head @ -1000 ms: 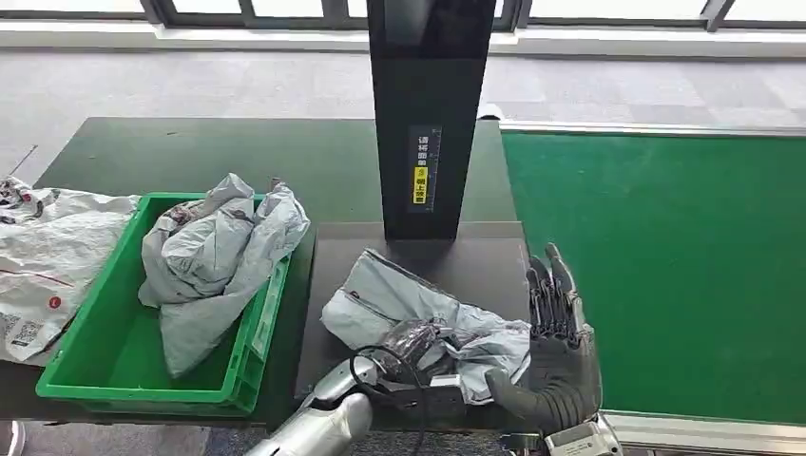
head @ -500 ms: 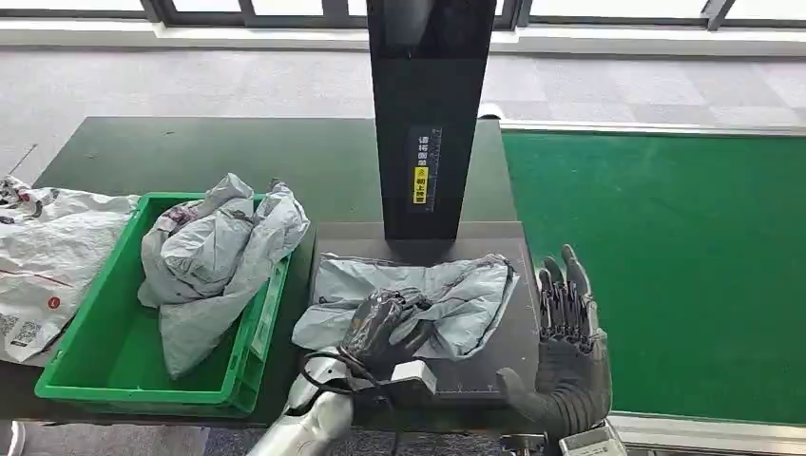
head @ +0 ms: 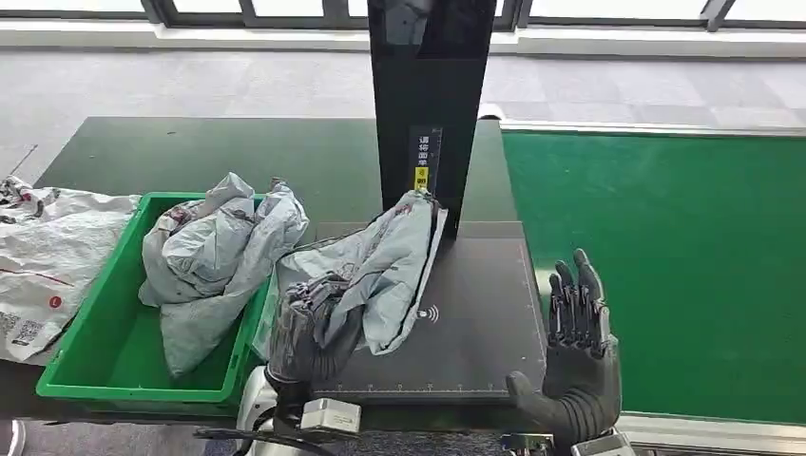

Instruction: Moved the parcel from conveyor to table for the left to box.

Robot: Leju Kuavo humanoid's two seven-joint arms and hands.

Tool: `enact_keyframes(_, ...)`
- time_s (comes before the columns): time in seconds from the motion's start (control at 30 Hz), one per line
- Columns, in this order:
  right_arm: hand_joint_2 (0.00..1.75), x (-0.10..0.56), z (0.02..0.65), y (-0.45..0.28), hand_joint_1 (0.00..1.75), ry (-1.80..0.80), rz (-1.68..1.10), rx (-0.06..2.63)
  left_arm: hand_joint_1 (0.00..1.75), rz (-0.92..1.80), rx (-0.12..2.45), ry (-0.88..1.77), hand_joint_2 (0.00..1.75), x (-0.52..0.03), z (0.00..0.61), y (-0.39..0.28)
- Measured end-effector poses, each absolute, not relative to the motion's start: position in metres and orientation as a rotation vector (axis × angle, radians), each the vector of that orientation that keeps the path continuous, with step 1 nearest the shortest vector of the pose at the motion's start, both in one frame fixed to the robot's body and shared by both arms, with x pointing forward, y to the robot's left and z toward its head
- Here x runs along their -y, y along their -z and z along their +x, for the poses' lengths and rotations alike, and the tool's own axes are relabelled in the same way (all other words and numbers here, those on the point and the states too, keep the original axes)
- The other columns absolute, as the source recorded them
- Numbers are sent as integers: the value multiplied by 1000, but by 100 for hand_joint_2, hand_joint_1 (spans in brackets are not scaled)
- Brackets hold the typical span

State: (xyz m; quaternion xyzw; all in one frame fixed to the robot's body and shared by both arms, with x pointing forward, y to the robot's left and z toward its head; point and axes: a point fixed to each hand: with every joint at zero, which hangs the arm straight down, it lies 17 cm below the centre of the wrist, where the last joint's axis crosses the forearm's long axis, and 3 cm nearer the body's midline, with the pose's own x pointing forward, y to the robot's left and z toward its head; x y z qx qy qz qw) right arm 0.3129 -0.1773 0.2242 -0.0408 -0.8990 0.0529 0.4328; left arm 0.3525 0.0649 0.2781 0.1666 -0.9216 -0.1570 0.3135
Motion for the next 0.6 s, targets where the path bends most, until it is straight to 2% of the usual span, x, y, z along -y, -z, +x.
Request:
enact_keyframes(0.23,175,180,313,-224,0,-126,-104,2239,175,603,2497,190,175,-115,333,-309)
enact_keyframes(0.6,175,178,315,-226,0,-154,-91,2251,175,954,2593,-215,175,-246,299,-381)
